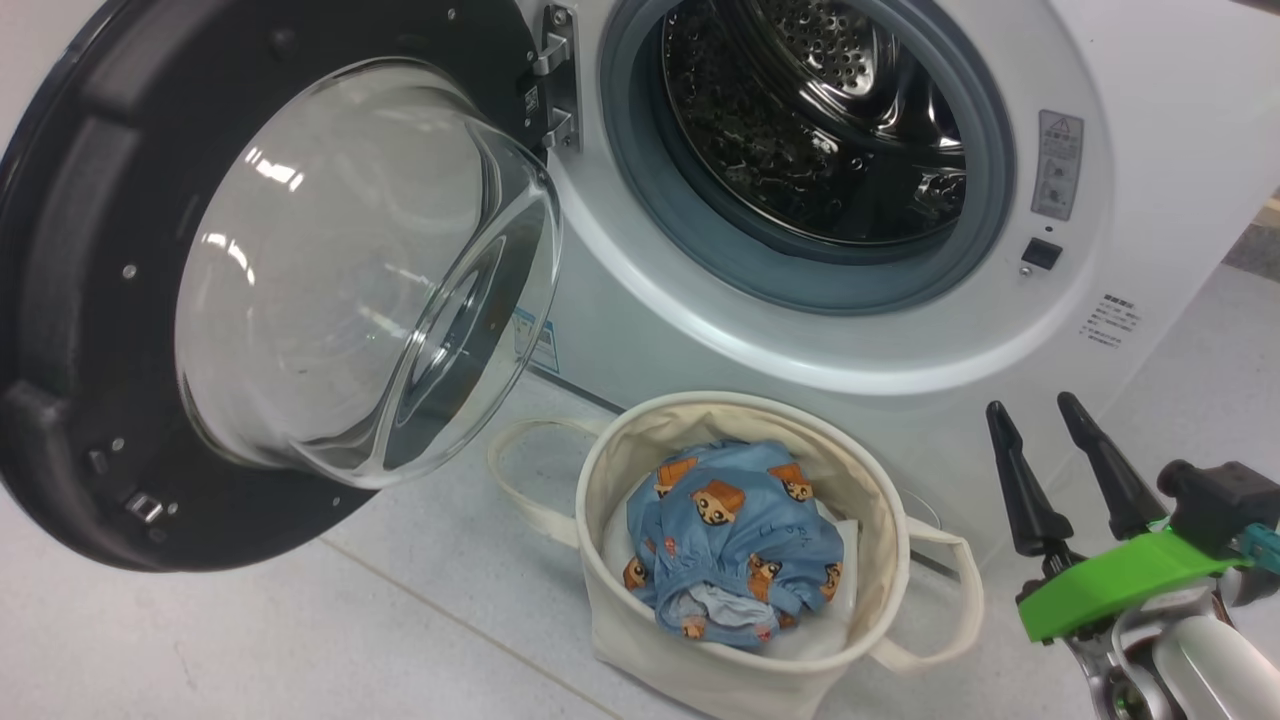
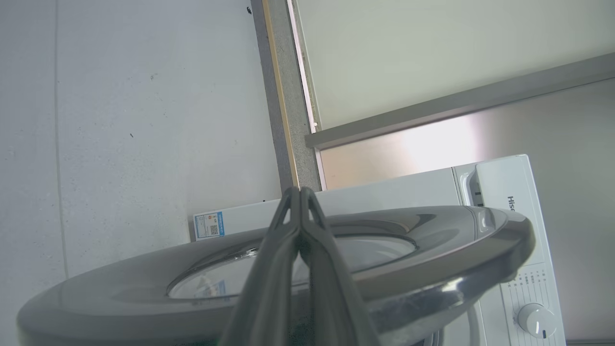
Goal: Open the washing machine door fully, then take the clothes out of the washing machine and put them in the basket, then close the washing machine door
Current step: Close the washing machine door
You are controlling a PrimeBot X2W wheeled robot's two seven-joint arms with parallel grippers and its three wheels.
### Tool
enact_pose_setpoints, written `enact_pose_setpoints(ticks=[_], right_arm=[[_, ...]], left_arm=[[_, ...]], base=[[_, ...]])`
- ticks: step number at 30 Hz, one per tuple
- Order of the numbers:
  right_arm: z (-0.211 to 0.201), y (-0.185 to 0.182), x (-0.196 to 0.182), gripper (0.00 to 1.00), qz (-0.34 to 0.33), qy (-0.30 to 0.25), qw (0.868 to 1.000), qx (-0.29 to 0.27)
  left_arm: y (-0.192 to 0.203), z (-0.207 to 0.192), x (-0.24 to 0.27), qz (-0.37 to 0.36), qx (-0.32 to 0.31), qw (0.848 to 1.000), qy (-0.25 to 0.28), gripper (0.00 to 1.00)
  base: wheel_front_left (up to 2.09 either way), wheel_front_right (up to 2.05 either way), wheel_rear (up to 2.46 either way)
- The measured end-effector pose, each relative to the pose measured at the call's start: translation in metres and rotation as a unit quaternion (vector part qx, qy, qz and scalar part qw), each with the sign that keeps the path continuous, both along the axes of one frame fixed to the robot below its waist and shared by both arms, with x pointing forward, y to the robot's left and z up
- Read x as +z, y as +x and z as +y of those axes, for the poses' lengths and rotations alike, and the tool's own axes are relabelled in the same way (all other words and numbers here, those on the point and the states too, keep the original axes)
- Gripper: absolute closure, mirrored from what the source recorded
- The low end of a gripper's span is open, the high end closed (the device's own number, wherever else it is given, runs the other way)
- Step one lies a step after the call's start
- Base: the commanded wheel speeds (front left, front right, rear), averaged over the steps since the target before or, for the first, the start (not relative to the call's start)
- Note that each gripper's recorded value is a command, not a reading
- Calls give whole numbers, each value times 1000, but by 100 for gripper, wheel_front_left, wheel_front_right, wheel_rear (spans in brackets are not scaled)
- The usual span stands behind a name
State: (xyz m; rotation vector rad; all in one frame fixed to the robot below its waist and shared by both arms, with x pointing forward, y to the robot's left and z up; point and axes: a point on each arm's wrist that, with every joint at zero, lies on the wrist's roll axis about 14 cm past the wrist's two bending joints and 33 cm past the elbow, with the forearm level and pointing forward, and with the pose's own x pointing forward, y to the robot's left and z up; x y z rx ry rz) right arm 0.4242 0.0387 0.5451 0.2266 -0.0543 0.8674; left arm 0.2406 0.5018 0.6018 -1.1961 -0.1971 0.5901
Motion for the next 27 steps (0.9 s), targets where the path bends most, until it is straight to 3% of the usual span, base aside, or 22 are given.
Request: enact_pose_setpoints(ticks=[10, 18, 27], right_arm=[[4, -3, 6, 0, -8, 2, 1000, 4], [9, -6, 6, 0, -6, 5, 1000, 9], [11, -9, 9, 0, -6, 9, 1000, 8]], left_arm=[[12, -38, -4, 0, -129, 991, -38, 100], [14, -90, -7, -10, -234, 970, -70, 100], [19, -155, -4, -9, -327, 943, -67, 100]], base=[[0, 0, 0], [0, 0, 0], [0, 0, 0]])
